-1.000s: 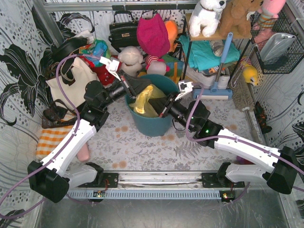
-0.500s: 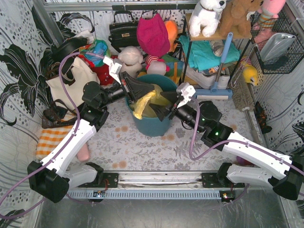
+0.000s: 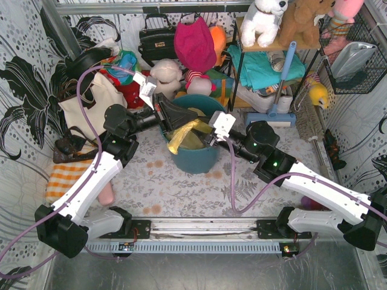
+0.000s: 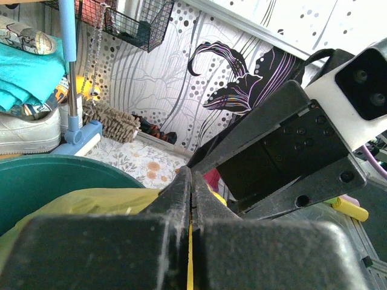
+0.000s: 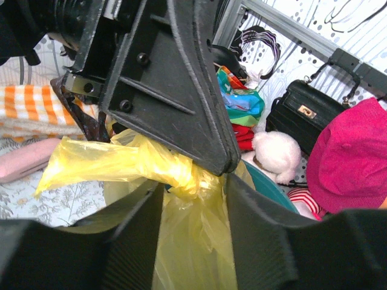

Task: Tie the trash bag

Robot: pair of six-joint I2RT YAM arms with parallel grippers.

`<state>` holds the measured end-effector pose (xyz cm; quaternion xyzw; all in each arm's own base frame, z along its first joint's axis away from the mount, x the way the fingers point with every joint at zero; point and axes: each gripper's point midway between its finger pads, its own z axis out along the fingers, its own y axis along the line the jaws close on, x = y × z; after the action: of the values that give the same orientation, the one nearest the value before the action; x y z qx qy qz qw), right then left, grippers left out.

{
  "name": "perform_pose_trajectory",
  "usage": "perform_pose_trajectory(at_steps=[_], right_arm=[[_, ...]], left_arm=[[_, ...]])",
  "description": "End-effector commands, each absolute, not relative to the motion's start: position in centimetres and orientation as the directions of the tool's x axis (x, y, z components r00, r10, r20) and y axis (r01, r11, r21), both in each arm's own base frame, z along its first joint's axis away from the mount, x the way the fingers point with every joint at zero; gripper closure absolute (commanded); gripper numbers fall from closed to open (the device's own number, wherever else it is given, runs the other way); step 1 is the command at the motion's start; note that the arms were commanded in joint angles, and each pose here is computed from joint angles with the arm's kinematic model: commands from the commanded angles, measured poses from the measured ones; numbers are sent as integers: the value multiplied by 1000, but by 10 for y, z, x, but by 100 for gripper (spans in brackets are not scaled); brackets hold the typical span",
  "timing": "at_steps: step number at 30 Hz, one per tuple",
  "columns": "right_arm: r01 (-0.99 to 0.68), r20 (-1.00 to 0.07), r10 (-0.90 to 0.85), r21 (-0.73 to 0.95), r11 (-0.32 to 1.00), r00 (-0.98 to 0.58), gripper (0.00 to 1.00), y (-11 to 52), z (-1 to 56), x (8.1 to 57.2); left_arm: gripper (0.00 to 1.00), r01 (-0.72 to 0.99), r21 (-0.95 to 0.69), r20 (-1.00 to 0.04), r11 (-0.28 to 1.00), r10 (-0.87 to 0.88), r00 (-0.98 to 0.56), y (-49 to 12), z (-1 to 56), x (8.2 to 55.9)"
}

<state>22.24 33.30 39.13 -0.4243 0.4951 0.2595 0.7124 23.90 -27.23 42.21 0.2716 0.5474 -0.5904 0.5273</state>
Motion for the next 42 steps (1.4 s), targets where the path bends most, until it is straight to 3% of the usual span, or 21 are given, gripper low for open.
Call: perform_pose_trajectory(at_steps=[1,13,17,21,35,42], right_arm=[[-793,-897,-37,-408,453,440,64,332,414,211],[-855,-923,-20,-363,370,383,90,331,409,189],[-880,-930,-22,-356,315,368,100,335,402,181],[-893,-939,-41,-337,297,341,100,340,390,182],[-912,-960,-126,-276,302,248,100,344,346,190],[-920,-968,-78,-250,302,238,100,341,361,183]], left_arm=[[100,943,-298,-911,149,-340,-234,-270,437,231],[100,920,-326,-906,218,-349,-238,-271,435,253],[100,884,-360,-895,299,-378,-237,-267,432,270],[100,860,-380,-888,341,-395,-236,-265,434,282],[100,876,-368,-867,312,-457,-201,-264,455,281],[99,883,-359,-869,302,-453,-198,-264,452,276]])
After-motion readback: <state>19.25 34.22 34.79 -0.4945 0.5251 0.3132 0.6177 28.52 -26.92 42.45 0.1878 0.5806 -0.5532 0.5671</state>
